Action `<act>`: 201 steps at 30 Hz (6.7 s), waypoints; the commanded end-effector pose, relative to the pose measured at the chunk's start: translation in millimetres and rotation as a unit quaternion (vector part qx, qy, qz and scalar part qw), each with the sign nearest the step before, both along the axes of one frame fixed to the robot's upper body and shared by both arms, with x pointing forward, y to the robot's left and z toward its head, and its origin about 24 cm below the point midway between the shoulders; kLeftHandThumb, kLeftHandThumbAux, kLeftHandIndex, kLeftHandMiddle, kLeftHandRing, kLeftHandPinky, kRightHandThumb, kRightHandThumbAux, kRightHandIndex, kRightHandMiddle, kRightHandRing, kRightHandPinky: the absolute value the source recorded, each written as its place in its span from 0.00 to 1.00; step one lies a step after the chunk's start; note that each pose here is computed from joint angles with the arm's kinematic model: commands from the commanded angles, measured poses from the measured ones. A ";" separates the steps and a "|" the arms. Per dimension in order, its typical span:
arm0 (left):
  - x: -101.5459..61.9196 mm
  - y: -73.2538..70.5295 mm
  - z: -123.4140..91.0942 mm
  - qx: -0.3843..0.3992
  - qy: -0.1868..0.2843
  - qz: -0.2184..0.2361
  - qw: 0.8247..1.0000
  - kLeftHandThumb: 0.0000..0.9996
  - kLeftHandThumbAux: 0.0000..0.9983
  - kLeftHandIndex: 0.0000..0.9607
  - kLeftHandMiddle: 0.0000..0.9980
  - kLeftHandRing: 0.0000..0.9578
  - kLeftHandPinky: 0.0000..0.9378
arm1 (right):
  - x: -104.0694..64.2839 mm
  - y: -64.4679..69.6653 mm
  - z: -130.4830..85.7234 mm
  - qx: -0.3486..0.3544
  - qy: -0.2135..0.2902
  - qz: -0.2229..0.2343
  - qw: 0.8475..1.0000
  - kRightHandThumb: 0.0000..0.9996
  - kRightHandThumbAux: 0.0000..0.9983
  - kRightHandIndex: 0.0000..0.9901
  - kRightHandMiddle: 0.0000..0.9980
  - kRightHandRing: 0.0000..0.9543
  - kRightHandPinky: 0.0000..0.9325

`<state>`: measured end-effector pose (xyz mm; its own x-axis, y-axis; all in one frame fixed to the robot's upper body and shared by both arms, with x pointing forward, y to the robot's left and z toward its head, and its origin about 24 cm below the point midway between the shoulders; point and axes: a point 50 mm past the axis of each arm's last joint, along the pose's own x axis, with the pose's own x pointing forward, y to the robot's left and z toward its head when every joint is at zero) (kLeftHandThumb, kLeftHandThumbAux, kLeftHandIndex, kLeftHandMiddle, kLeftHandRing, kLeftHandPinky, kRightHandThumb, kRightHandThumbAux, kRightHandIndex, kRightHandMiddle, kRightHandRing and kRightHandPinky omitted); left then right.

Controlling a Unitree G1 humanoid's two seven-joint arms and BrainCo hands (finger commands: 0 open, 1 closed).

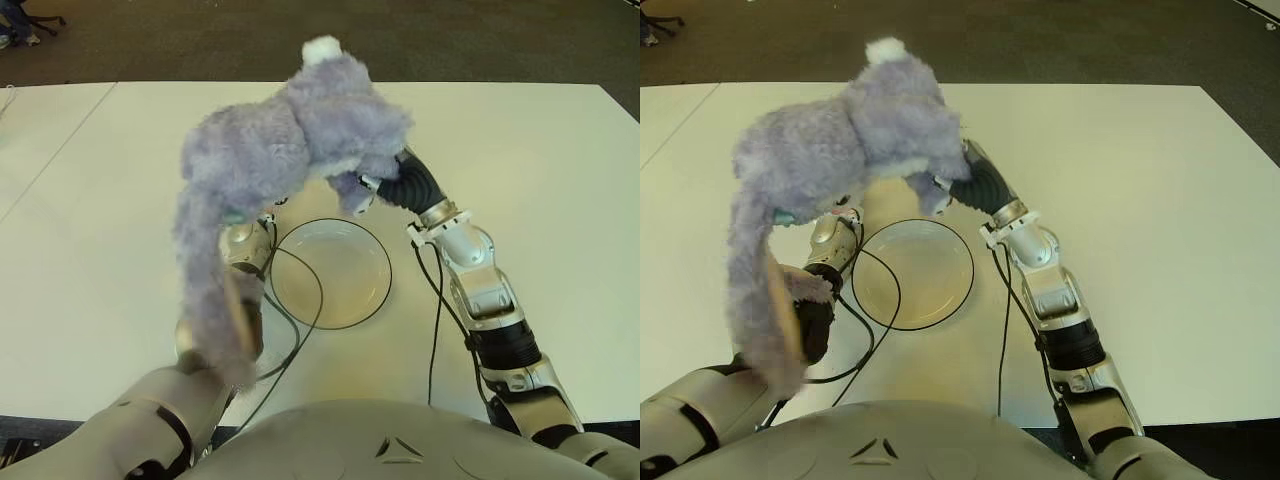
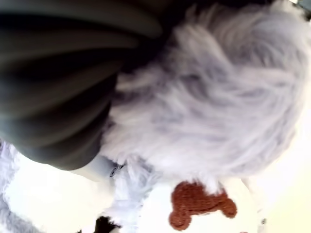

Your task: Put the doll into the plate.

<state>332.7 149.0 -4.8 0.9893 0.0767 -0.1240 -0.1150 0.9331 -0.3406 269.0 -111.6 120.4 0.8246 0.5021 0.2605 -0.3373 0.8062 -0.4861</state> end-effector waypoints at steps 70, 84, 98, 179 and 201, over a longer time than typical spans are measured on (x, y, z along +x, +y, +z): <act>-83.3 -22.4 -93.1 -0.036 0.229 -0.022 0.973 0.00 0.52 0.00 0.07 0.07 0.07 | -2.0 -56.5 -50.9 -0.014 0.023 -0.126 0.992 0.71 0.71 0.45 0.85 0.90 0.95; -84.0 -24.1 -92.9 -0.036 0.224 -0.025 0.974 0.00 0.53 0.00 0.08 0.08 0.07 | -71.7 -43.7 -55.4 -0.046 -0.156 -0.048 0.985 0.70 0.72 0.44 0.90 0.93 0.95; -83.6 -23.3 -92.7 -0.047 0.222 -0.021 0.974 0.00 0.50 0.00 0.08 0.08 0.07 | -59.5 -48.9 -45.3 -0.047 -0.217 -0.070 0.973 0.70 0.72 0.44 0.89 0.93 0.94; -83.6 -26.3 -92.3 -0.026 0.223 -0.029 0.974 0.00 0.49 0.00 0.09 0.09 0.06 | 11.3 -100.3 -109.7 -0.264 0.194 0.003 0.945 0.10 0.33 0.00 0.00 0.00 0.00; -83.4 -26.0 -92.4 -0.025 0.225 -0.030 0.974 0.00 0.50 0.00 0.10 0.10 0.07 | 15.5 -102.9 -116.0 -0.232 0.206 -0.035 0.950 0.13 0.39 0.00 0.00 0.00 0.00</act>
<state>331.2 132.5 -6.8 0.9907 0.0277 -0.1329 -0.0686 0.9471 -0.3135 296.2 -200.7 36.0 0.8449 0.5103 -0.1602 -0.4666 0.5568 -0.6872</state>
